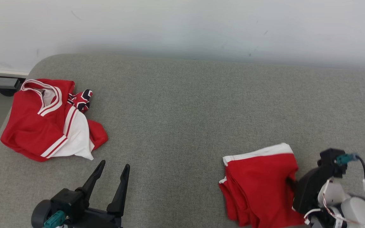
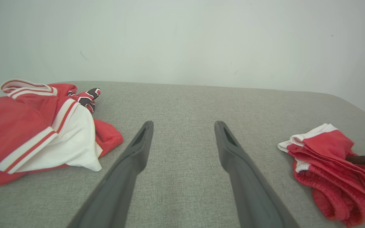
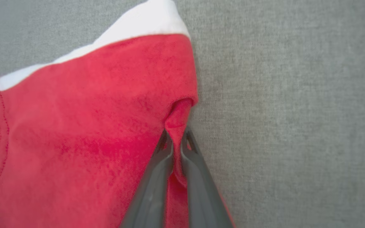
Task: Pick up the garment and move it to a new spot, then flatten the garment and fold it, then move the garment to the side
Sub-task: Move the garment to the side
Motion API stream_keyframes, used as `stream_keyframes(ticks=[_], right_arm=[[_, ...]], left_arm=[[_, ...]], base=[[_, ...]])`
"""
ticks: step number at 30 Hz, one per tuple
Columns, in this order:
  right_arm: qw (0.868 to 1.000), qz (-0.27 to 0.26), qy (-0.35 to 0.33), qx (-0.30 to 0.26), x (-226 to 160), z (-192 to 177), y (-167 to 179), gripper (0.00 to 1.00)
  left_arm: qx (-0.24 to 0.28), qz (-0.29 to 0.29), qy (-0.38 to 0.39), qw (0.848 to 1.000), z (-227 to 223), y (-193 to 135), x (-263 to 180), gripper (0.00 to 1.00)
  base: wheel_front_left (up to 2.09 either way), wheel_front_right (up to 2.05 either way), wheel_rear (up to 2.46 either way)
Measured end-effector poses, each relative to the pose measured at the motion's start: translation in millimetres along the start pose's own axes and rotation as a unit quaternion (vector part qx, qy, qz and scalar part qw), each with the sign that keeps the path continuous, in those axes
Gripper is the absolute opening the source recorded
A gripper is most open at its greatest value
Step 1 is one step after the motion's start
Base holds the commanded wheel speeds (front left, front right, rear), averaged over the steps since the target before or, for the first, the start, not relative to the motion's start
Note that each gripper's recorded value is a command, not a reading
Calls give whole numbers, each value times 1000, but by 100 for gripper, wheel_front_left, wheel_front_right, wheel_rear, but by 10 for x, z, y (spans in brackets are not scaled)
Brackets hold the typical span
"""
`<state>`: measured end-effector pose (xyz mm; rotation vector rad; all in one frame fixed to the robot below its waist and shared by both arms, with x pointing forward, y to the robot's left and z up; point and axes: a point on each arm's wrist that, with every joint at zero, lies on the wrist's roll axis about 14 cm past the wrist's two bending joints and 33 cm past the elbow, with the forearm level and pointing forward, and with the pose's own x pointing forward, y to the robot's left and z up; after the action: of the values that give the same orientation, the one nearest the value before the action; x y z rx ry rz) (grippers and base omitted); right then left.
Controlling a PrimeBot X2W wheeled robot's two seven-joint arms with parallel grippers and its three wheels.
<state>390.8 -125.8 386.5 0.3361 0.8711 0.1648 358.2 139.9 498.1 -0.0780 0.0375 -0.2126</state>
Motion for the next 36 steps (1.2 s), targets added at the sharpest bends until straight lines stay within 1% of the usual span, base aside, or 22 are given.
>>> stream_keyframes(ticks=[2,4,5,6,9,13,17,21,26,29,30,35,36], right_arm=[[1000,-1,-19,-25,-5,165,9,0],[997,-22,-50,-49,-41,401,-100,0],[996,-36,-67,-50,-71,530,-188,0],[996,-36,-67,-50,-71,530,-188,0],[990,-71,-107,-50,-179,834,-466,0],[979,-136,-136,-67,-331,1063,-931,0],[968,-185,-146,-90,-432,1185,-1276,0],[958,-208,-149,-132,-465,1267,-1421,0],[940,-242,-143,-194,-542,1380,-1666,0],[929,-262,-142,-217,-596,1458,-1811,0],[927,-261,-142,-230,-602,1483,-1835,0],[922,-258,-142,-252,-516,1480,-1836,0],[922,-257,-141,-252,-501,1472,-1836,32]], left_arm=[[-1,0,0,1000,1,-7,0,100],[-1,-2,0,1000,-1,-17,0,100],[-1,-2,0,1000,-3,-21,0,100],[-1,-2,0,1000,-3,-21,0,100],[-1,-3,1,1000,-8,-24,-2,100],[0,-2,4,1000,-20,-1,-2,100],[2,2,9,1000,-43,40,2,100],[4,4,15,1000,-73,76,14,100],[4,2,23,1000,-119,74,45,100],[3,3,28,1000,-147,85,54,100],[3,0,29,1000,-154,83,59,100],[6,3,33,999,-160,120,103,100],[6,4,34,999,-164,123,102,100]], base=[[0,0,0],[0,0,0],[0,0,0],[0,0,0],[0,0,0],[0,0,0],[0,0,0],[0,0,0],[0,0,0],[0,0,0],[0,0,0],[0,0,0],[0,0,0]])
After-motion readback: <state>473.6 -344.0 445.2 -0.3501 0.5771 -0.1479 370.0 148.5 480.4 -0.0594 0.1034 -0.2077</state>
